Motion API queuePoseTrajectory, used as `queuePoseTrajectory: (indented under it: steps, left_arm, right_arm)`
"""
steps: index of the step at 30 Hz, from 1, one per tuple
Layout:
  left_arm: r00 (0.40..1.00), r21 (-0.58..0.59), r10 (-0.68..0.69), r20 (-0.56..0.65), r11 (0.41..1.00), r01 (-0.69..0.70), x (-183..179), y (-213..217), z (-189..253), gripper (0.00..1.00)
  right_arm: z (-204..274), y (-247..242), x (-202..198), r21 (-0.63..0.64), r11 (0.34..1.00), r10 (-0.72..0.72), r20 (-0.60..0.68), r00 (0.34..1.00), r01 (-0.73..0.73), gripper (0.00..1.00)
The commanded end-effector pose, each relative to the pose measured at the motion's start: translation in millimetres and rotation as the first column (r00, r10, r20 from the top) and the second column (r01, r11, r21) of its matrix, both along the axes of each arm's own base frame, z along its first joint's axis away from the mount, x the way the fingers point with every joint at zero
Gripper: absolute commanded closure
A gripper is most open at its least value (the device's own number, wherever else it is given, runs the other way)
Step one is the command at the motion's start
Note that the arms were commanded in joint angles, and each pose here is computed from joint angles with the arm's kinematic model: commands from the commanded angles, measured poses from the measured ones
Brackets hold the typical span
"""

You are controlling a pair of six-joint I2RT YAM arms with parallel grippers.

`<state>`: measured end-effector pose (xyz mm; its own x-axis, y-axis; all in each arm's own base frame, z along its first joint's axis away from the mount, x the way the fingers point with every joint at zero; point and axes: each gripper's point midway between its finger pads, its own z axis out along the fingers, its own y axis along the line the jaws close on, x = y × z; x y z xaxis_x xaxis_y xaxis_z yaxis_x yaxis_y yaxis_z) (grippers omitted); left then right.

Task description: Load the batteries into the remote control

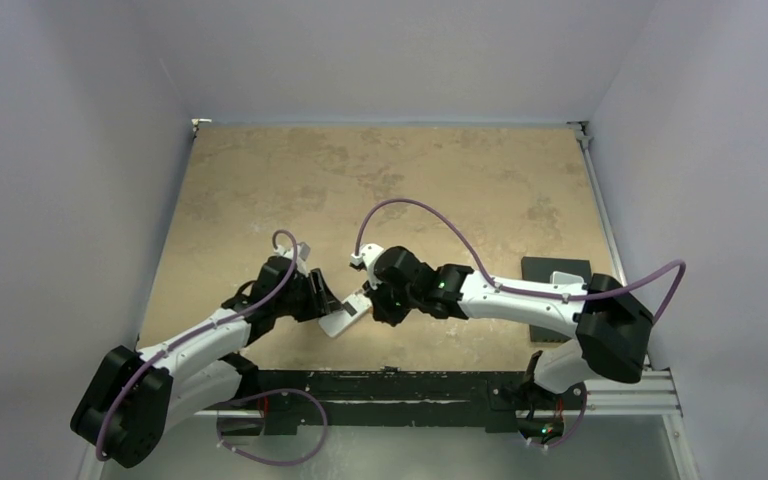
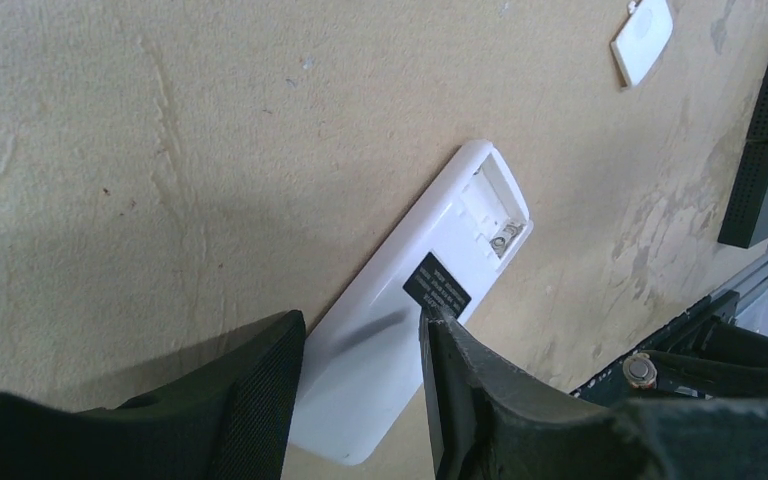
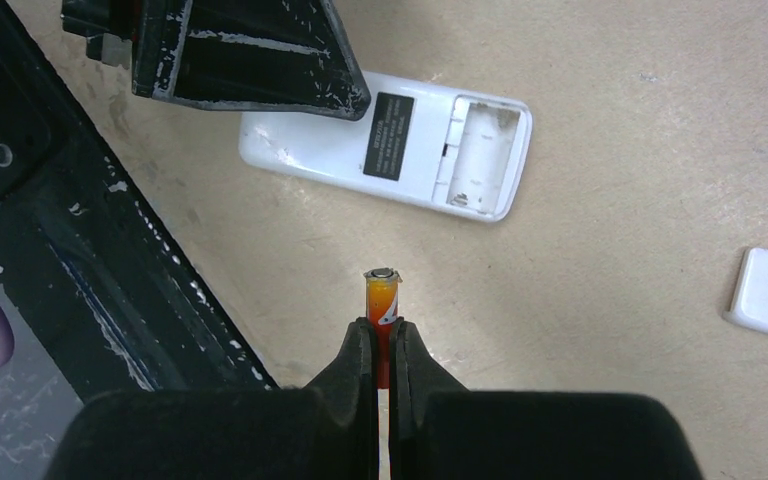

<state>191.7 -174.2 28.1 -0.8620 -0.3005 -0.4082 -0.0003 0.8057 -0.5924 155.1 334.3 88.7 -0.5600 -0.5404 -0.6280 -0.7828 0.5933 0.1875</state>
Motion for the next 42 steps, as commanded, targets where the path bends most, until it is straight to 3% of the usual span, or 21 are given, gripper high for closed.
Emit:
queuePoseTrajectory:
  steps: [1,11,19,34,42]
  left_arm:
    - [0.999,-0.083,-0.035,0.031,0.996,0.037,-0.5,-14.9,8.5,0.54]
    - [0.997,-0.171,-0.072,-0.001,0.983,0.07,-18.2,-30.9,9.2,0.53]
    - [0.999,-0.085,-0.053,0.013,0.995,0.054,-10.9,-21.0,5.8,0.53]
    - [0.995,0.044,0.009,0.101,0.999,-0.014,34.6,-15.1,30.0,0.52]
    - [0.992,0.075,0.021,0.121,0.997,-0.031,50.3,-15.5,29.5,0.61]
  right_arm:
    - [13.7,4.6,12.1,0.015,0.999,-0.037,0.026,0.999,0.036,1.0]
    - [8.9,2.9,15.5,-0.042,0.999,-0.011,0.028,1.0,0.012,1.0]
    - [11.2,4.9,24.6,-0.099,0.995,0.038,0.07,0.997,-0.031,1.0]
    - [14.8,15.3,42.3,-0.206,0.968,0.176,0.14,0.974,-0.145,1.0]
    - [13.8,22.2,52.8,-0.234,0.952,0.243,0.185,0.952,-0.198,1.0]
